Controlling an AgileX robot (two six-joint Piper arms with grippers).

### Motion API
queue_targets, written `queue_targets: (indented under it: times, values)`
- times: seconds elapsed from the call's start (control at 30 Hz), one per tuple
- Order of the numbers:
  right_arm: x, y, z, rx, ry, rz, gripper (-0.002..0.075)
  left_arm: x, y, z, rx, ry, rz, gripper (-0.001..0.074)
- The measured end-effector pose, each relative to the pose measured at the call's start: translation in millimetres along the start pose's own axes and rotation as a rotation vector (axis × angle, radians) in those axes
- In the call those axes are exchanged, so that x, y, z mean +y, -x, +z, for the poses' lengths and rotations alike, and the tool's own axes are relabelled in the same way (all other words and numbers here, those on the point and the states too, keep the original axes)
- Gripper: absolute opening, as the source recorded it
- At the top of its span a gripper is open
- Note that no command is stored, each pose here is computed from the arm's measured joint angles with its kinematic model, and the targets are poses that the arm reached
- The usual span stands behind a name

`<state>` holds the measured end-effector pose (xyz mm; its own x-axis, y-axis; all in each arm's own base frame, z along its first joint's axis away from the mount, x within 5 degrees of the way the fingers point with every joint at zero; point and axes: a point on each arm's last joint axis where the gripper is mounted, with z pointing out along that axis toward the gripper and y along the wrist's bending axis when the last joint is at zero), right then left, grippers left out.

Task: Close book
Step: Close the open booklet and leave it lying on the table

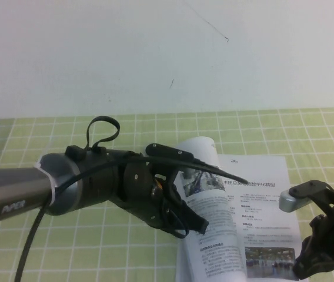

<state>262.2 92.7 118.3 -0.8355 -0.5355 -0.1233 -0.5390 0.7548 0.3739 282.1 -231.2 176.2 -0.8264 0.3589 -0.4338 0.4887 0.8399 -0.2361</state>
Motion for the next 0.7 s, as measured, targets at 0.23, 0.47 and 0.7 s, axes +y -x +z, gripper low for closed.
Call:
queue_targets:
  times: [0.23,0.47,0.7]
  values:
    - [0.1,3.3,-4.6,0.003,-0.006,-0.079,-0.0003,-16.8,19.2,-50.3,-0.226,-0.045,0.101,-0.0002]
    - [4.9,18.6,-51.5,0.082,-0.082,-0.229,-0.0003,-29.6,20.2,-96.0,-0.321,-0.075,0.284,-0.0002]
    - [1.6,24.2,-132.5,0.223,-0.42,-0.178,-0.0003,-39.6,13.8,-172.2,-0.512,-0.085,0.352,-0.0002]
